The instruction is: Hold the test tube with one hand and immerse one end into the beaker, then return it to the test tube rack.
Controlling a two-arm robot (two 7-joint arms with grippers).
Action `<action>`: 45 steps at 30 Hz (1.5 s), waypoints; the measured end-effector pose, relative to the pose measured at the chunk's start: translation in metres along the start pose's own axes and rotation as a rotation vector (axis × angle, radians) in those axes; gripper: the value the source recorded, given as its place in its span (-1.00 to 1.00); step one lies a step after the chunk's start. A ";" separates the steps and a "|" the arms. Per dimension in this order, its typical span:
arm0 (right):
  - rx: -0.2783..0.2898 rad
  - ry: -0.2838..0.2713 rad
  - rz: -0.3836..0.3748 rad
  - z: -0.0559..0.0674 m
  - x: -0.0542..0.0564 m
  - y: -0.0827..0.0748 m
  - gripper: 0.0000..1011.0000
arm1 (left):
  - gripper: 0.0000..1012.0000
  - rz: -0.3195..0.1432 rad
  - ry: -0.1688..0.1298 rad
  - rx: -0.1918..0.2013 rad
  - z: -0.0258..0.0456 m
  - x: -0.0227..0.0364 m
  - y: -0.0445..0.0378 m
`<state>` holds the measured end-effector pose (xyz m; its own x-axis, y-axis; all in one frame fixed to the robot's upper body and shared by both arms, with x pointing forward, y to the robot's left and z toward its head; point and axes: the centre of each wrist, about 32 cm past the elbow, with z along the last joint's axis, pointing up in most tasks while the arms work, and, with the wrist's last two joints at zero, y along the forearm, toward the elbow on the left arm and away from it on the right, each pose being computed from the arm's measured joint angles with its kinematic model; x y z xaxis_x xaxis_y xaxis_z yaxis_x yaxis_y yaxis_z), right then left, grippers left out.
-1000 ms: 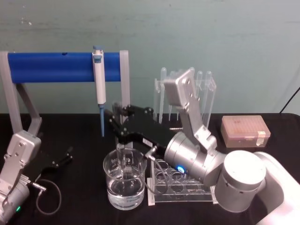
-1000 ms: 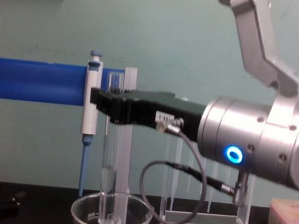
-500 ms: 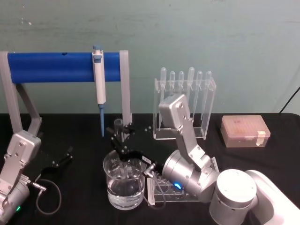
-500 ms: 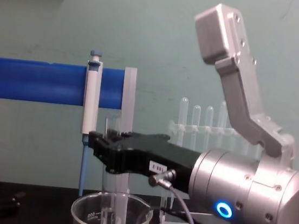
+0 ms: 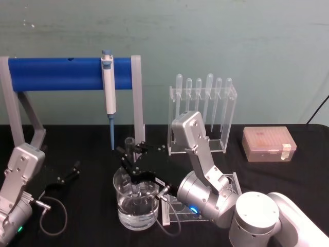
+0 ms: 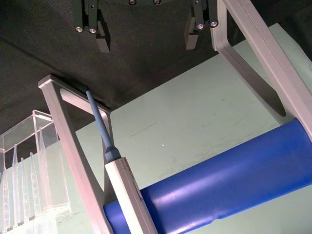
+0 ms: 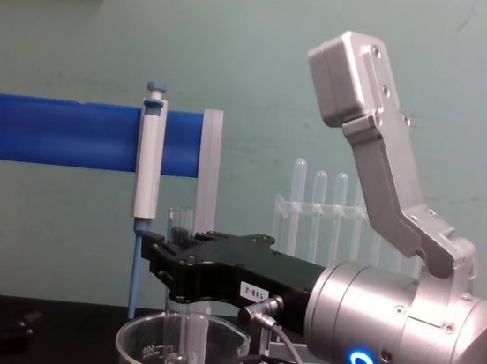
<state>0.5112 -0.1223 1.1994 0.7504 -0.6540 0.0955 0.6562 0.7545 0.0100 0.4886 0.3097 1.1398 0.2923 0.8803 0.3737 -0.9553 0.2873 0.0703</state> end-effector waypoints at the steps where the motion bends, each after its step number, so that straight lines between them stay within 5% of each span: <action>1: 0.000 0.000 0.000 0.000 0.000 0.000 -0.55 | 0.98 0.000 0.000 0.000 0.0000 0.0000 0.0000; 45: 0.002 0.003 -0.002 0.001 -0.001 -0.003 -0.55 | 0.98 0.000 0.000 0.000 0.0000 0.0000 0.0000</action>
<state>0.5083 -0.1244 1.1999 0.7495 -0.6555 0.0924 0.6574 0.7534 0.0125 0.4886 0.3097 1.1398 0.2922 0.8803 0.3737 -0.9553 0.2873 0.0702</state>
